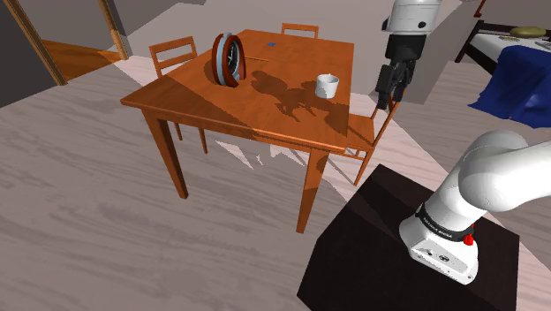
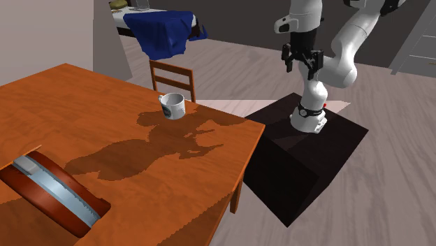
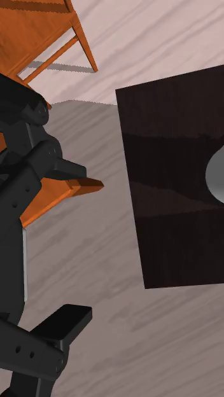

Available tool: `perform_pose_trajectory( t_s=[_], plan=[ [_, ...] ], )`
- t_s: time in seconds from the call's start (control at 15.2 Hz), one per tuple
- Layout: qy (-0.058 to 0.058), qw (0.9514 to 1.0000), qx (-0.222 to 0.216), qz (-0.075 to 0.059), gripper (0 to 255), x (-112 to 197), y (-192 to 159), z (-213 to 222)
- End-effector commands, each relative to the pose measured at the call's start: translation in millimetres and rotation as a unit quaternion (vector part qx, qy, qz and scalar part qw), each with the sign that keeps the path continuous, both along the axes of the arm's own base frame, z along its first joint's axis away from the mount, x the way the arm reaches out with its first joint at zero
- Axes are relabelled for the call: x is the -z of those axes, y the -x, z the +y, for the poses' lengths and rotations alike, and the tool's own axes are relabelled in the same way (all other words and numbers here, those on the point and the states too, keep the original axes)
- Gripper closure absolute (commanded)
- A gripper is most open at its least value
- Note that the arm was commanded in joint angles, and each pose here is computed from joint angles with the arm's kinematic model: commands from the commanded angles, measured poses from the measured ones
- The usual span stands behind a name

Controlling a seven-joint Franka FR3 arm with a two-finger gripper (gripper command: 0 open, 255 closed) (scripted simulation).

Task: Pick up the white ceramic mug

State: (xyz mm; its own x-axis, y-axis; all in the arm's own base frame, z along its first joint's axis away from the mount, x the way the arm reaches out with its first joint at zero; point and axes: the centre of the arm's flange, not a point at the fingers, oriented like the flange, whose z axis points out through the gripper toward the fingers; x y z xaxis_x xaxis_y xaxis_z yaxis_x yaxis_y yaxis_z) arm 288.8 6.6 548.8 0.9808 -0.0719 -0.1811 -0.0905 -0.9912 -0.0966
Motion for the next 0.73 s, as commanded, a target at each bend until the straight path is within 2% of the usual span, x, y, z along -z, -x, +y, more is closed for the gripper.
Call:
perform_pose_trajectory(
  t_s=[0.0,0.66],
  plan=[
    [0.0,1.0,0.0,0.0,0,0,0,0],
    [0.02,0.9993,-0.01,-0.029,0,46,-85,-73]
  ],
)
